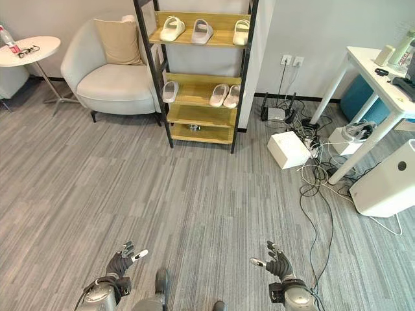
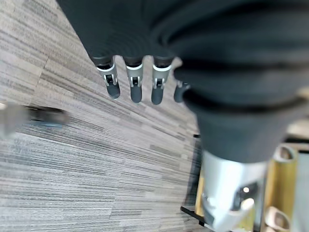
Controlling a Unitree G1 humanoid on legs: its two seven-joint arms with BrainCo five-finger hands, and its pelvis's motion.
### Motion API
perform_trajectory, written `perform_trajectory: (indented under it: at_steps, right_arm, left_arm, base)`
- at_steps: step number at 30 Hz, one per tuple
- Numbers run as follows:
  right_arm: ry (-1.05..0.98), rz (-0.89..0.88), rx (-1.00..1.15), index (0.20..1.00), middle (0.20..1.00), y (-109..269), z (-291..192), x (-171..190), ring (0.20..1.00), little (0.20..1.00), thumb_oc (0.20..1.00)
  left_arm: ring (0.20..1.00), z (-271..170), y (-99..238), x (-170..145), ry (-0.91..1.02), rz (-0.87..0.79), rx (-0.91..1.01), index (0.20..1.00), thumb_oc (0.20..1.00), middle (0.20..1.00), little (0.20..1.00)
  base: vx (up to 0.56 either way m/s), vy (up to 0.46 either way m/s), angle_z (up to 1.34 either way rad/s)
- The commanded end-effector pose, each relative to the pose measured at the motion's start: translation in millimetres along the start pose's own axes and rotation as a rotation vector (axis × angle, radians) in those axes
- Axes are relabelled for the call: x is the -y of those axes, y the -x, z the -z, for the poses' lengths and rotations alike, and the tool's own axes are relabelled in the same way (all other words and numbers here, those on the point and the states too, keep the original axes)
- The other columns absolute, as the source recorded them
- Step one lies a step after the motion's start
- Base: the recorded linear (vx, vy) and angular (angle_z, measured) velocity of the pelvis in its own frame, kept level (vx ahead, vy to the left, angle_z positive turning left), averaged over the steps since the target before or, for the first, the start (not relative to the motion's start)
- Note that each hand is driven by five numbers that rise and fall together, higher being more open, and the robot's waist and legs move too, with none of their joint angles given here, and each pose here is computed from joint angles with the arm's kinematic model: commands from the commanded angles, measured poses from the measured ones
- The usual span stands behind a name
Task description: Arrange the slippers neatly on the shoe rack.
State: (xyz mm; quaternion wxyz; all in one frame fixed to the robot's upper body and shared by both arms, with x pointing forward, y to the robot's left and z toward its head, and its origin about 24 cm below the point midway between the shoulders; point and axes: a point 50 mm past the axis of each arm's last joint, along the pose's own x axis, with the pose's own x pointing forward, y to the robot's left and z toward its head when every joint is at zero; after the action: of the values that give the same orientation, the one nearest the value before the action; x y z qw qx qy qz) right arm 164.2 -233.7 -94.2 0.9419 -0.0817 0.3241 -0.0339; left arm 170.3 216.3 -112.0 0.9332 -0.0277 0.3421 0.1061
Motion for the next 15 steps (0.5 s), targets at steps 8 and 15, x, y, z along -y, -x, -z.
perform_trajectory:
  at_steps: [8, 15]
  right_arm:
    - [-0.035, -0.059, 0.171, 1.000, 1.000, -8.3, -42.1, -16.5, 1.000, 1.000, 1.000]
    - [-0.049, -0.063, 0.125, 1.000, 1.000, 1.0, -24.5, -15.7, 1.000, 1.000, 1.000]
  left_arm:
    - [1.000, -35.7, -2.5, -5.3, -0.129, 0.049, 0.141, 1.000, 1.000, 1.000, 1.000]
    - [1.000, -47.5, -15.5, 26.6, -0.035, 0.090, 0.145, 1.000, 1.000, 1.000, 1.000]
  base:
    - [0.38, 0.231, -0.21]
    - [0.56, -0.251, 0.52]
